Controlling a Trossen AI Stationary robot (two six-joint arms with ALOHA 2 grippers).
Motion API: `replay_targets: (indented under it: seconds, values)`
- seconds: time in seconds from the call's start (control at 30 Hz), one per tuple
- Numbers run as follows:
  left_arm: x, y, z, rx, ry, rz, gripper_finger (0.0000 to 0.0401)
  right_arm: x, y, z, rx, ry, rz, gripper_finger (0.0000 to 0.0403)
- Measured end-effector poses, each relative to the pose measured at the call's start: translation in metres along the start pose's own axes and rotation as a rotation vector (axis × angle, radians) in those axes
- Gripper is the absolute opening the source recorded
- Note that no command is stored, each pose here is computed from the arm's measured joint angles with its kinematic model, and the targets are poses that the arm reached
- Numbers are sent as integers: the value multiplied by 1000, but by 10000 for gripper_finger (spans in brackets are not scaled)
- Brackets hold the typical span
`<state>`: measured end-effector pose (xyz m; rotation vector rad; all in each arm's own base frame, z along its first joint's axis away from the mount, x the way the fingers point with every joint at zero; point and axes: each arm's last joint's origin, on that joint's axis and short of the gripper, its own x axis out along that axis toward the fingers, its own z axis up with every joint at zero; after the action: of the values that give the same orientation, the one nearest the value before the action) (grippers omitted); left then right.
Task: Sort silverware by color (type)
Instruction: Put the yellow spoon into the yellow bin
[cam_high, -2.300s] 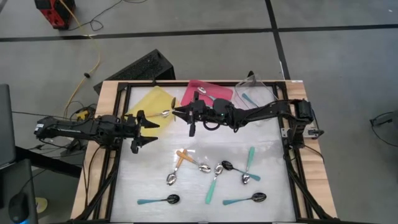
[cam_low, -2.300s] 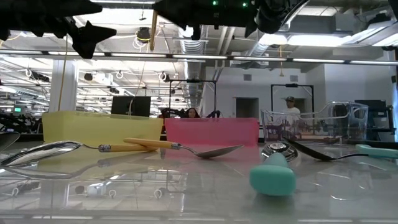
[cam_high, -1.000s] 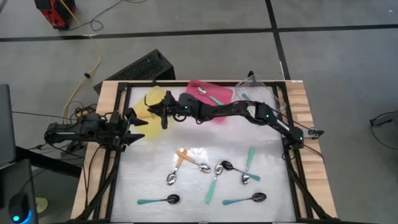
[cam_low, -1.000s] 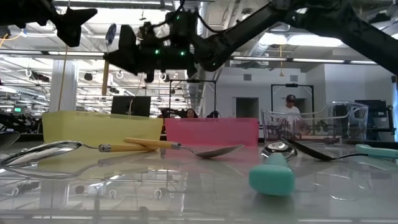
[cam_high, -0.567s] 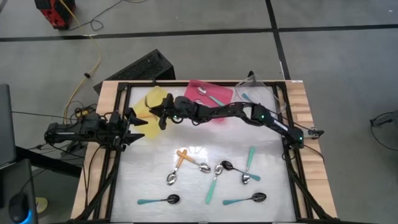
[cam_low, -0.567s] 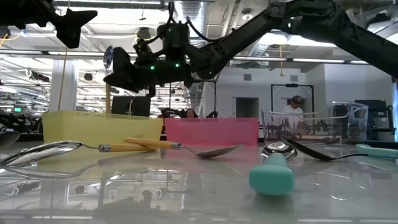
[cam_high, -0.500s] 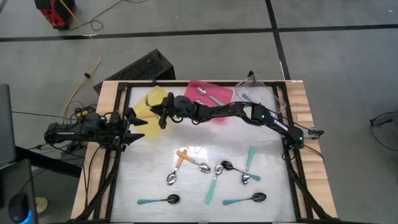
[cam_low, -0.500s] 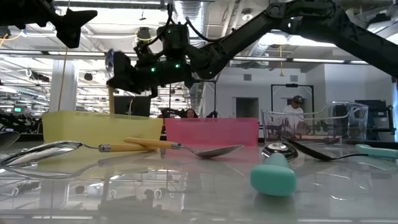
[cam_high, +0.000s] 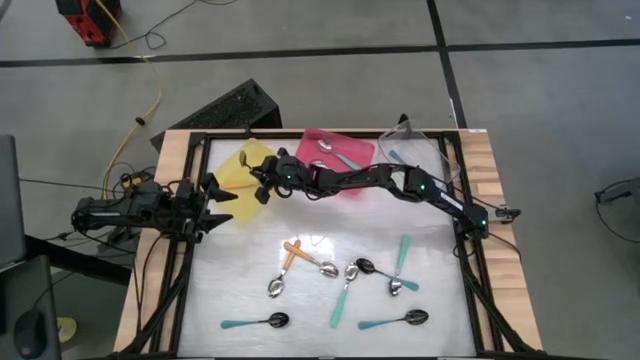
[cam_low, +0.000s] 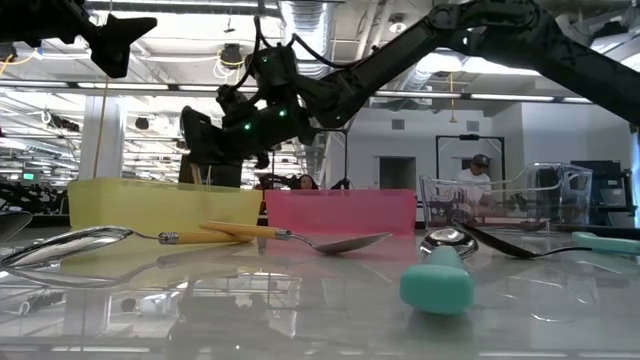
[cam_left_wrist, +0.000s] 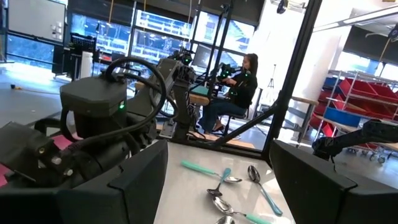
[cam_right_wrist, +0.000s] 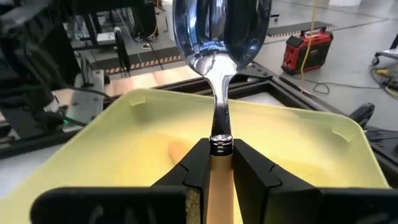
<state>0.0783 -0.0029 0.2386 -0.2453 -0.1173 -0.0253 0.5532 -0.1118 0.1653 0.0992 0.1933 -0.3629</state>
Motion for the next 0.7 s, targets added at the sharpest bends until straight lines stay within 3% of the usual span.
replay_targets:
  seconds: [0.7]
  values:
    - [0,0,0,10,1,1,267,1,-9,-5,-27,55,-40,107]
